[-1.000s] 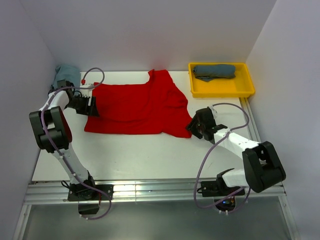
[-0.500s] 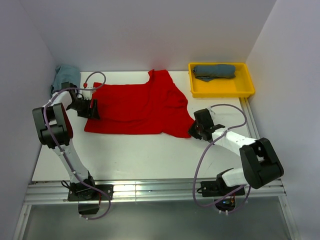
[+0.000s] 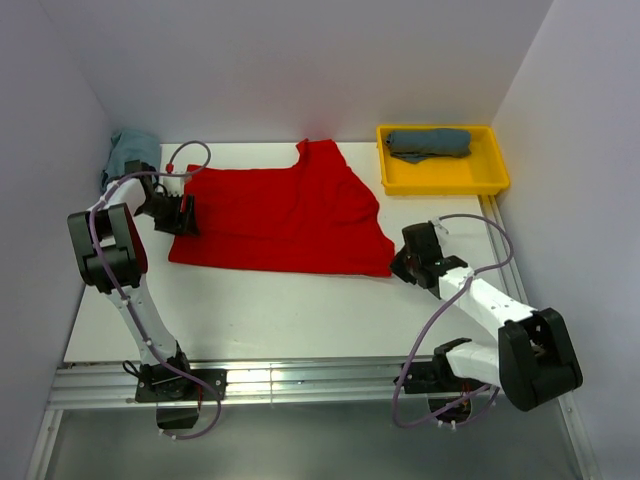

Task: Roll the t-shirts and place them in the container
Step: Fold the tshirt

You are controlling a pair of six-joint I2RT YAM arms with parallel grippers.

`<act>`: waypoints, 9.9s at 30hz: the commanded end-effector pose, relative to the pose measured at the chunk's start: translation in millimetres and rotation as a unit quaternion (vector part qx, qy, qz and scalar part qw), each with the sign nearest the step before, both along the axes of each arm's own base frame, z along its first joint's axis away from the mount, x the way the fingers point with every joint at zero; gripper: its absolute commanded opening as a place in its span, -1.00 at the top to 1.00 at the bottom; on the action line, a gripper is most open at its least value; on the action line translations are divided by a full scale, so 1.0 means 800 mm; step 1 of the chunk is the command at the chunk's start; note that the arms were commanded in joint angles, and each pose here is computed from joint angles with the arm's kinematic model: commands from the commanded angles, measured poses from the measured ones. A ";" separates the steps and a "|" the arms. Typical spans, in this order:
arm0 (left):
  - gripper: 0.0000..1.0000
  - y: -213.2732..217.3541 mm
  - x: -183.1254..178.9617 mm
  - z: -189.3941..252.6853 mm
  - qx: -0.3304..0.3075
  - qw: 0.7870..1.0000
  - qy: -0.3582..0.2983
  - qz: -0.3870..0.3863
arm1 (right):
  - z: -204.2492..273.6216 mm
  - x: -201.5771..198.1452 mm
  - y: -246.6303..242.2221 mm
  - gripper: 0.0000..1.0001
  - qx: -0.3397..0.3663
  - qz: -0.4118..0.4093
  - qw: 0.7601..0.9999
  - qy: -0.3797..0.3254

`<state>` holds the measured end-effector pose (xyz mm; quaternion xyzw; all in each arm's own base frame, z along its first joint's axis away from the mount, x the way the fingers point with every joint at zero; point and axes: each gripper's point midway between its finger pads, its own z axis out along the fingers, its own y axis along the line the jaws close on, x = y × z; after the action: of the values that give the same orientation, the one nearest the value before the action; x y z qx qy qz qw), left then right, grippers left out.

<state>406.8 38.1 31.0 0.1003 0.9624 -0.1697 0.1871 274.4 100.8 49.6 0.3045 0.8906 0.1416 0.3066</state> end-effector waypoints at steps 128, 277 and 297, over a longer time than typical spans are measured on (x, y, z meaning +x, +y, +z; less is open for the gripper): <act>-0.18 0.068 0.052 0.144 -0.010 0.985 -0.170 0.033 | 0.180 0.124 0.031 -0.17 -0.005 0.094 0.980 -0.173; 0.99 0.019 0.083 0.113 0.125 0.987 -0.100 -0.008 | 0.113 0.195 0.080 1.00 -0.099 0.173 0.976 -0.082; 0.99 0.028 0.002 0.091 0.123 0.990 -0.057 -0.029 | 0.076 0.088 0.048 1.00 -0.089 0.144 0.984 -0.062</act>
<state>415.0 61.9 86.1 0.1429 0.9672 -0.0473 0.2046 342.0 140.6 97.0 0.1242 0.9267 0.1155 0.3354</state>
